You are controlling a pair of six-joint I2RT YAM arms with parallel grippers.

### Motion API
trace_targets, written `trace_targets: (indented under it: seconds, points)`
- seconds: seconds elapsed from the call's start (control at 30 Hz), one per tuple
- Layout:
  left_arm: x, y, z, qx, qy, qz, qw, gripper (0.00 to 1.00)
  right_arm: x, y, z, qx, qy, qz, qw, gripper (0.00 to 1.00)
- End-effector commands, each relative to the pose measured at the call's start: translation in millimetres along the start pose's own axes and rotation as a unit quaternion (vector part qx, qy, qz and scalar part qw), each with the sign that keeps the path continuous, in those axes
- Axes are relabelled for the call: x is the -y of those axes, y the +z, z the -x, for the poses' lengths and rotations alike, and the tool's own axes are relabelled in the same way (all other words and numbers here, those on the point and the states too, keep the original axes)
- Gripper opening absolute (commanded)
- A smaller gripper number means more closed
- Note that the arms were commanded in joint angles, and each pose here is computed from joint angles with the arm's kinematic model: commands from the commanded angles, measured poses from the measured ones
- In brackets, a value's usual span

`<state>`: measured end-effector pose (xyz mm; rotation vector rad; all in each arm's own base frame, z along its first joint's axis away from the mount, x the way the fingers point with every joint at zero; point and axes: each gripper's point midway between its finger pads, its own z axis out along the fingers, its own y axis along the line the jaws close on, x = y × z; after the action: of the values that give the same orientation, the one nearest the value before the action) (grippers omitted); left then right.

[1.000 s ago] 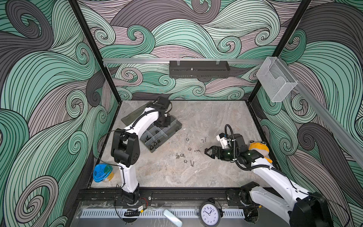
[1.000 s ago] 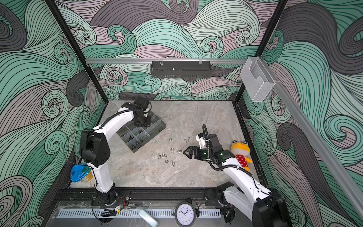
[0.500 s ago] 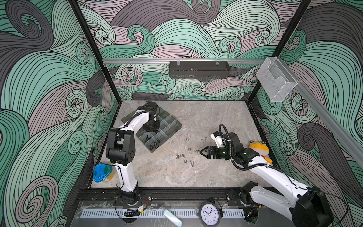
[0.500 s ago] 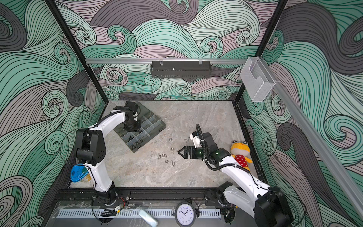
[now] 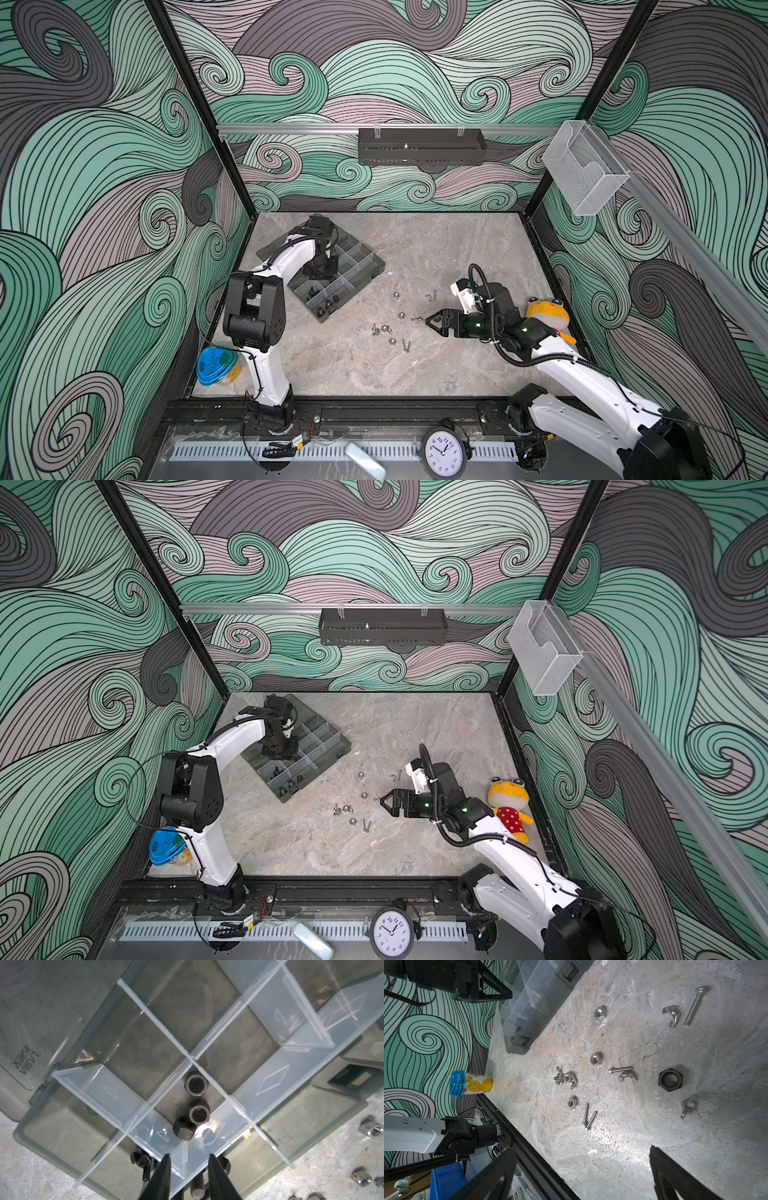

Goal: Sort the screws and nuts into containers
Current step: Place the nut into the container, then pick up the nut at the center of the table.

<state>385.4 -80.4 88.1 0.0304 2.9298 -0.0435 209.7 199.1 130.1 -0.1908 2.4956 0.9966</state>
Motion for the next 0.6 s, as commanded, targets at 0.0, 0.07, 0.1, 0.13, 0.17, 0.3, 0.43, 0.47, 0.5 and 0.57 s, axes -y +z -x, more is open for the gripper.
trace_targets:
  seconds: [0.0, 0.07, 0.1, 0.13, 0.17, 0.3, 0.43, 0.47, 0.5, 0.57]
  points:
    - [41.9, -32.6, 8.7, 0.063, 0.065, -0.071, 0.993, 0.35, 7.6, -0.5, -7.4, -0.004, 0.012, -0.014, 1.0, 1.0]
    - [76.3, -43.5, 7.0, 0.092, 0.118, -0.109, 0.983, 0.36, 10.3, -0.1, -9.4, -0.003, 0.02, -0.015, 1.0, 1.0]
    - [91.7, -47.0, 4.0, 0.1, 0.145, -0.123, 0.977, 0.37, 12.0, 0.3, -11.0, -0.003, 0.026, -0.015, 1.0, 1.0]
    - [112.8, -50.7, -0.2, 0.109, 0.18, -0.141, 0.967, 0.38, 14.2, 0.7, -13.5, -0.005, 0.033, -0.015, 0.999, 1.0]
    - [135.7, -52.7, -6.8, 0.114, 0.22, -0.161, 0.955, 0.39, 16.6, 0.8, -15.7, -0.005, 0.042, -0.014, 0.999, 0.99]
    - [223.3, -53.7, -49.7, 0.119, 0.398, -0.237, 0.878, 0.41, 30.3, -4.7, -23.8, 0.004, 0.083, -0.015, 0.996, 1.0]
    - [276.7, -50.5, -93.7, 0.131, 0.561, -0.282, 0.767, 0.43, 40.0, -17.6, -36.5, 0.011, 0.104, -0.025, 0.994, 1.0]
    - [284.1, -49.1, -102.2, 0.135, 0.594, -0.295, 0.736, 0.43, 40.8, -20.1, -40.1, 0.011, 0.105, -0.025, 0.994, 1.0]
    - [289.4, -48.8, -106.8, 0.143, 0.619, -0.305, 0.71, 0.43, 40.9, -22.2, -42.9, 0.01, 0.107, -0.025, 0.994, 1.0]
    - [296.9, -47.7, -116.6, 0.159, 0.67, -0.326, 0.648, 0.43, 41.4, -25.0, -49.4, 0.009, 0.112, -0.022, 0.993, 1.0]
